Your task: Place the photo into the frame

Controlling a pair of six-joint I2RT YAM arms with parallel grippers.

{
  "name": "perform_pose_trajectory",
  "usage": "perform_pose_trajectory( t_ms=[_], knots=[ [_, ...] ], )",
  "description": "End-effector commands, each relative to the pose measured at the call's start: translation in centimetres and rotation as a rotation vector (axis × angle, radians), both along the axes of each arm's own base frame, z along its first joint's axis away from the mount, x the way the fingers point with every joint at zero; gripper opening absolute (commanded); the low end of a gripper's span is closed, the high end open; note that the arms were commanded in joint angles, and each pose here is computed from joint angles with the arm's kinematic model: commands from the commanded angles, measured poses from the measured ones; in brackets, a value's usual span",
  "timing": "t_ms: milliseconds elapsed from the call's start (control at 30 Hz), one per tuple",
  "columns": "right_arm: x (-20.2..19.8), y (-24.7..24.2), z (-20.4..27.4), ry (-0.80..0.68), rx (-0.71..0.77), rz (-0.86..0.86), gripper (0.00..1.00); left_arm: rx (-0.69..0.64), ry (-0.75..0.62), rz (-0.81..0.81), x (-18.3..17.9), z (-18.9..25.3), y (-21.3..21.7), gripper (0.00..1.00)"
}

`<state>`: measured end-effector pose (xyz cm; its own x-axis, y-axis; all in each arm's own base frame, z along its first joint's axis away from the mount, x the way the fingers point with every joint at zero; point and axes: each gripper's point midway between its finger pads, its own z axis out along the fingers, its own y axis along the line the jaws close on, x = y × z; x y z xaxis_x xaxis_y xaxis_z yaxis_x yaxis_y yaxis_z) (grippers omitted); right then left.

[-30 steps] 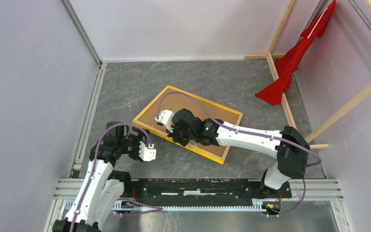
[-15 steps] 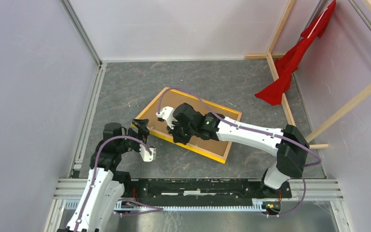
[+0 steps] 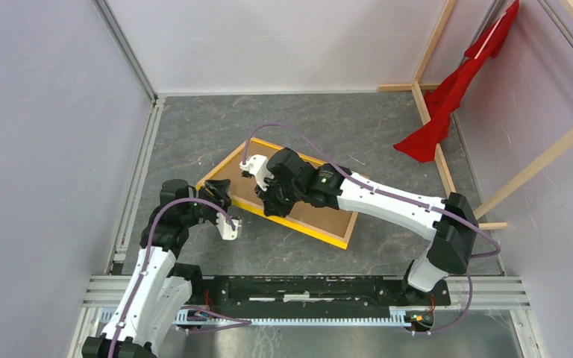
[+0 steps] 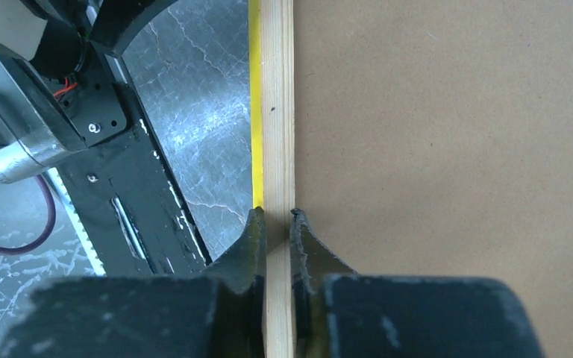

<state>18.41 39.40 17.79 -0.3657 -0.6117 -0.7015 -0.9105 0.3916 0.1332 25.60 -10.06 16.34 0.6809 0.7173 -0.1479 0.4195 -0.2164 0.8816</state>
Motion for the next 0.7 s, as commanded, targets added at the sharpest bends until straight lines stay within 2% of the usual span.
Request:
perform_pose_trajectory(
  t_ms=[0,67,133,233,333,667],
  knots=[
    [1.9,0.8,5.4,-0.125,0.108,-0.010,0.20,-0.022,-0.070,-0.023,0.5,3.8,-0.5,0.45],
    [2.4,0.0,6.1,-0.174,0.098,-0.022,0.33,-0.033,-0.050,-0.013,0.5,4.4,-0.5,0.31],
    [2.7,-1.0,6.6,-0.222,0.080,-0.030,0.52,-0.034,-0.025,-0.010,0.4,4.7,-0.5,0.23],
    [2.5,-2.5,6.6,-0.275,0.046,-0.022,0.68,-0.035,0.015,-0.011,0.2,5.0,-0.5,0.19],
    [1.7,-3.9,5.9,-0.337,-0.010,0.007,0.76,-0.041,0.047,-0.012,0.0,5.2,-0.6,0.19],
    [0.1,-5.0,3.2,-0.497,-0.238,0.067,0.83,-0.077,0.104,0.010,0.3,6.2,-0.7,0.21]
  ],
)
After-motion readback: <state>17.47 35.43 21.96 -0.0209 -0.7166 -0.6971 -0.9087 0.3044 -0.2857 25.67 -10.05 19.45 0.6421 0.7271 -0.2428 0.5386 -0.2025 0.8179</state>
